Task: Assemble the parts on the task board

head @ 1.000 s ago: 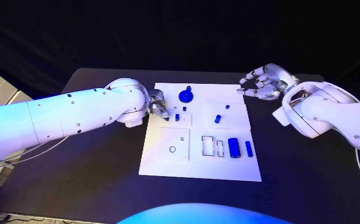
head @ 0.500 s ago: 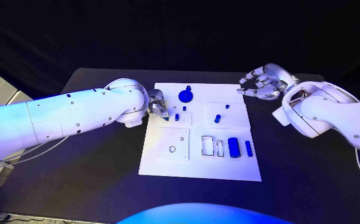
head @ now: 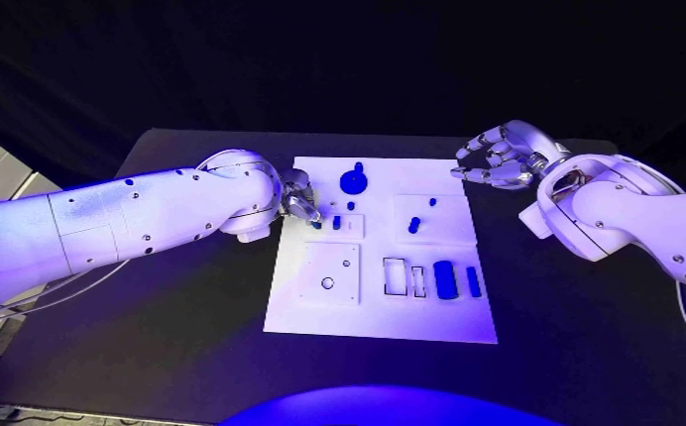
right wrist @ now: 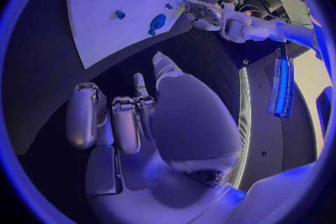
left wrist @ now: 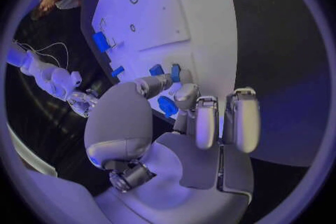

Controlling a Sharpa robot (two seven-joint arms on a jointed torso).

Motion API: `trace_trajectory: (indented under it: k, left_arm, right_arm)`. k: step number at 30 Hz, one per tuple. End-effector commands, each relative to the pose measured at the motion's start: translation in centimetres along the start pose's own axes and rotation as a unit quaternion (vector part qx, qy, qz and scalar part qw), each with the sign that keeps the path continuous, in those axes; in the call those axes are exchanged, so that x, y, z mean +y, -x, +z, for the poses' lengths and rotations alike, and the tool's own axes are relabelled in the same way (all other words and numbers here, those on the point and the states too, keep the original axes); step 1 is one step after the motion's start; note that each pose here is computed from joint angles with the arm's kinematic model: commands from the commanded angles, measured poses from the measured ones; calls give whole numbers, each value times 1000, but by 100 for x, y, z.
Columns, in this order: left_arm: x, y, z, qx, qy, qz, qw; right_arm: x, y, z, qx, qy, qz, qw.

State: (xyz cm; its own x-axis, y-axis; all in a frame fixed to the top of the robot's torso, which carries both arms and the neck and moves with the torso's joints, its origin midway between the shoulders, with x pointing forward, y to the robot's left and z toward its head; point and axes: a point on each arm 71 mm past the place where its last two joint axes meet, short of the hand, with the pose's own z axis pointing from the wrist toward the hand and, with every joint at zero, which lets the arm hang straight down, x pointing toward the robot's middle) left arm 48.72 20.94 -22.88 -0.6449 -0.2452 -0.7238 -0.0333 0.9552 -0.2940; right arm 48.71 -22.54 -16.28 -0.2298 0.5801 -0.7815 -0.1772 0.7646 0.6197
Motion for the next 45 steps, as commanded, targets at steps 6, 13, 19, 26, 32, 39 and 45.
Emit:
trace_trajectory:
  k: [6, 13, 19, 26, 32, 39, 45]
  left_arm:
    - [-33, -98, 8, 20, -8, -3, 1000]
    - [-30, -97, 9, 20, -8, -4, 1000]
    - [-17, -91, 11, 19, -5, -5, 1000]
    - [13, -69, 7, 13, -2, -8, 1000]
    - [35, -16, -27, -1, -5, -17, 1000]
    - [28, 41, -71, -6, -13, -39, 999]
    - [24, 62, -87, -8, -18, -52, 998]
  right_arm:
    - [2, -12, 1, 5, 6, -5, 1000]
    - [0, -11, 2, 5, 5, -5, 1000]
    - [-1, -9, 2, 4, 5, -5, 1000]
    - [-3, -8, 2, 4, 5, -5, 1000]
    - [-7, -10, 2, 3, 5, -5, 1000]
    - [-13, -14, 4, 2, 4, -5, 1000]
    - [-18, -16, 3, 2, 4, -5, 1000]
